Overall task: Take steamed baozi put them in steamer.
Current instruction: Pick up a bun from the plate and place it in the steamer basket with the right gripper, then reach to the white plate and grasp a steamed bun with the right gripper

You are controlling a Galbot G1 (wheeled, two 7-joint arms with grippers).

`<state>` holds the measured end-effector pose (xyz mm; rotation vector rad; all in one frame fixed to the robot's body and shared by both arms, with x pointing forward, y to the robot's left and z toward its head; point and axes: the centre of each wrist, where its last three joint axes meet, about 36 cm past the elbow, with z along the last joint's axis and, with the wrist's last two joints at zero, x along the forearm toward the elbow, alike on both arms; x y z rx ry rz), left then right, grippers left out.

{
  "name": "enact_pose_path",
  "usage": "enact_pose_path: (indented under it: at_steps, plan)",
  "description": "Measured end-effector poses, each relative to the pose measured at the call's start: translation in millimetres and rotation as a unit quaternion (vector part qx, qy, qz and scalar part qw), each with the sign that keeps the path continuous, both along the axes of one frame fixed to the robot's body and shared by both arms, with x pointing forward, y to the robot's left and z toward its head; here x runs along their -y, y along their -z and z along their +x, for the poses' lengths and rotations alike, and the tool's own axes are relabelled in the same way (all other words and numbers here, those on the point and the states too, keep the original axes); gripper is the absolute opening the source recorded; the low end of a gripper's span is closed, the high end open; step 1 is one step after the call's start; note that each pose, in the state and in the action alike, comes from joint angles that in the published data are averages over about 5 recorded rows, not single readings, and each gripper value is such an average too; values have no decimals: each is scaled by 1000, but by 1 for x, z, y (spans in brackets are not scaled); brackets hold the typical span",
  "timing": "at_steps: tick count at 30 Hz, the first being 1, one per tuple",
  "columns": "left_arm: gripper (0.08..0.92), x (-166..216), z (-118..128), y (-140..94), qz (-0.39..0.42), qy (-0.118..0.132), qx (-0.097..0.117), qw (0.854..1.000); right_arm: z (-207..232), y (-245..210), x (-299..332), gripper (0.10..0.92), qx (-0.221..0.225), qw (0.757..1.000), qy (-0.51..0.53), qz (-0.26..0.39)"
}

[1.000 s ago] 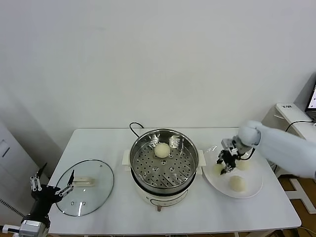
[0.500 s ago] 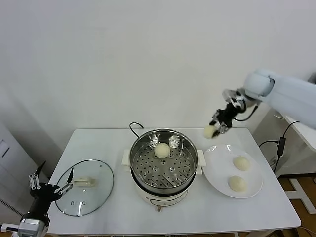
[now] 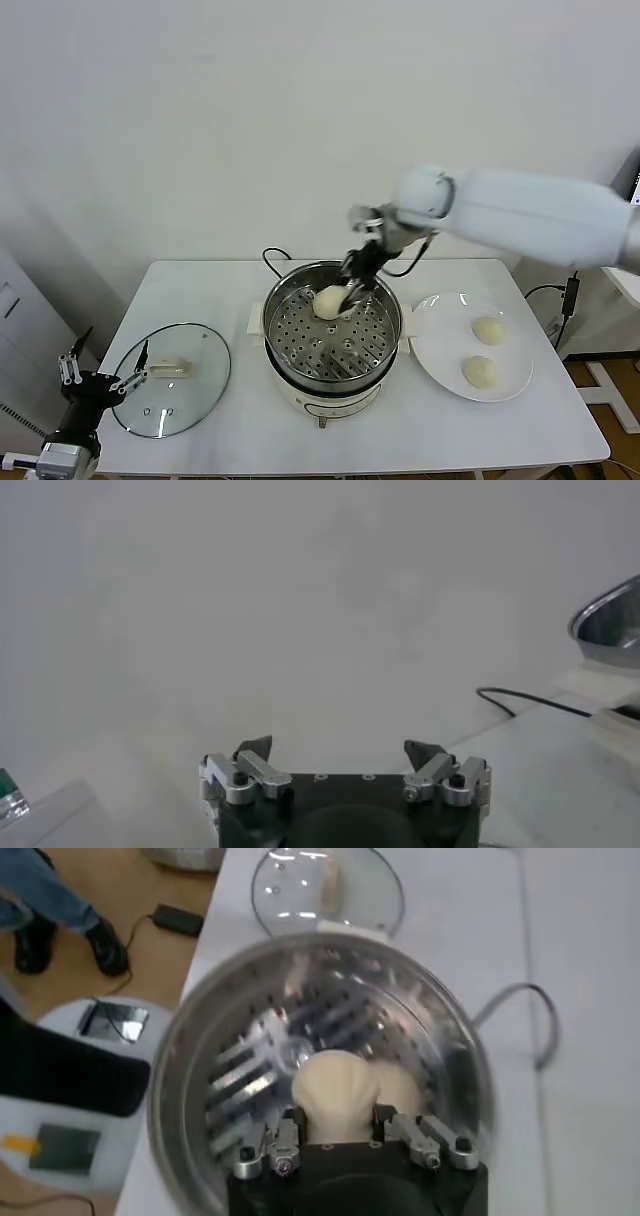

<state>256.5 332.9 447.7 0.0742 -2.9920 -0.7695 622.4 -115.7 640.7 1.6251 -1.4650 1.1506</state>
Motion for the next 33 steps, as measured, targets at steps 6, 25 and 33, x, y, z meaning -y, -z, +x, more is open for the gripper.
enact_pose_path:
  at_steps: [6,25,33]
  plan:
    - [823,-1,0,0,-3,-1,1,1000,-12,31,-28,490,2,1000,21,-10]
    - [823,2,1,1,-5,0,4,1000,-27,46,-41,806,32,998,57,-11]
    - [823,5,0,-3,-3,3,8,1000,-4,-12,9,823,43,998,44,0]
